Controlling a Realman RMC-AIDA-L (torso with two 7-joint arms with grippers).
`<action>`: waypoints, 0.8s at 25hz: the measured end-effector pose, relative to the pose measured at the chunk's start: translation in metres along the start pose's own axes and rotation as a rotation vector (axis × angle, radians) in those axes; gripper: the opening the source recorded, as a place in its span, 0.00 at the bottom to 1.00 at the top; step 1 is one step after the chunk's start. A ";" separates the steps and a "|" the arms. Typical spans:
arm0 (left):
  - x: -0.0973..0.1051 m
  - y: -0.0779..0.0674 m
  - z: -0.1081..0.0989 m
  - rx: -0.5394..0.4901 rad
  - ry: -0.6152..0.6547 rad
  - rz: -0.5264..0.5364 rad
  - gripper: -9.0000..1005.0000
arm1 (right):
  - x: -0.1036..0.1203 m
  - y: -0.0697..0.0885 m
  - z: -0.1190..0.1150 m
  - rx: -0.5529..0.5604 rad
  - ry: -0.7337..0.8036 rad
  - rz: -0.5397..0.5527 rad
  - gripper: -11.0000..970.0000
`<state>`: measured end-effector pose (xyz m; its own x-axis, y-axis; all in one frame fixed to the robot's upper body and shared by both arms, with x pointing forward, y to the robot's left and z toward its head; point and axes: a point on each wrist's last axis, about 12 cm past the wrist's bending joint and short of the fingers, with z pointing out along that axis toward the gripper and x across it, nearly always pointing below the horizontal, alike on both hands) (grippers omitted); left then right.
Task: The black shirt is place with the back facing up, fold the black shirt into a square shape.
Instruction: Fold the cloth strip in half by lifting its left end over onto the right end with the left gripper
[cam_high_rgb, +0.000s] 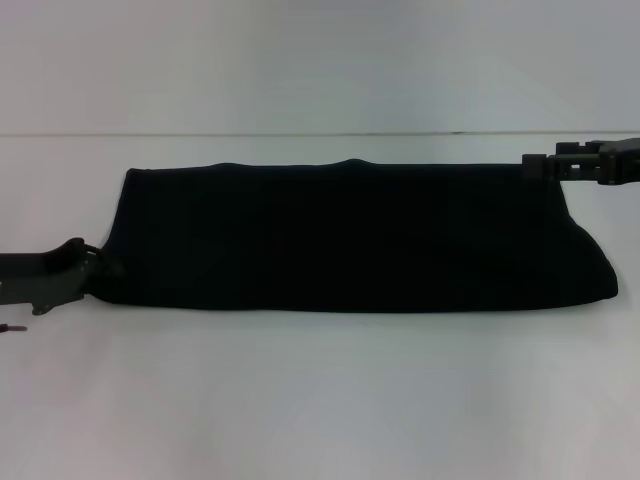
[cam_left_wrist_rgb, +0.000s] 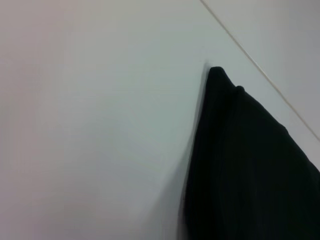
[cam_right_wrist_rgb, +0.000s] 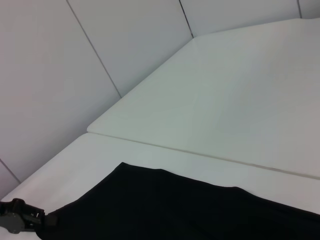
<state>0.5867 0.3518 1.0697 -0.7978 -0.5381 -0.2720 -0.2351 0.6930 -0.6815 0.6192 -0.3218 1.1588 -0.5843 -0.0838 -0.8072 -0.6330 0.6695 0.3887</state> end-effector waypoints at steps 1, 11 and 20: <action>0.001 0.001 0.000 -0.001 0.001 0.002 0.40 | 0.000 0.000 0.000 0.000 0.000 0.000 0.96; 0.005 0.011 -0.006 -0.019 0.001 0.116 0.09 | 0.000 0.003 0.006 -0.012 -0.033 0.013 0.96; -0.015 0.035 -0.048 -0.184 -0.066 0.386 0.03 | 0.005 0.013 0.030 -0.022 -0.103 0.018 0.96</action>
<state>0.5634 0.4072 1.0826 -0.8106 -0.2486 -0.5302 -0.0269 0.9203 -0.3903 0.6231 -0.2914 1.1470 -0.5412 0.0050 -0.8409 -0.6343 0.6540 0.4122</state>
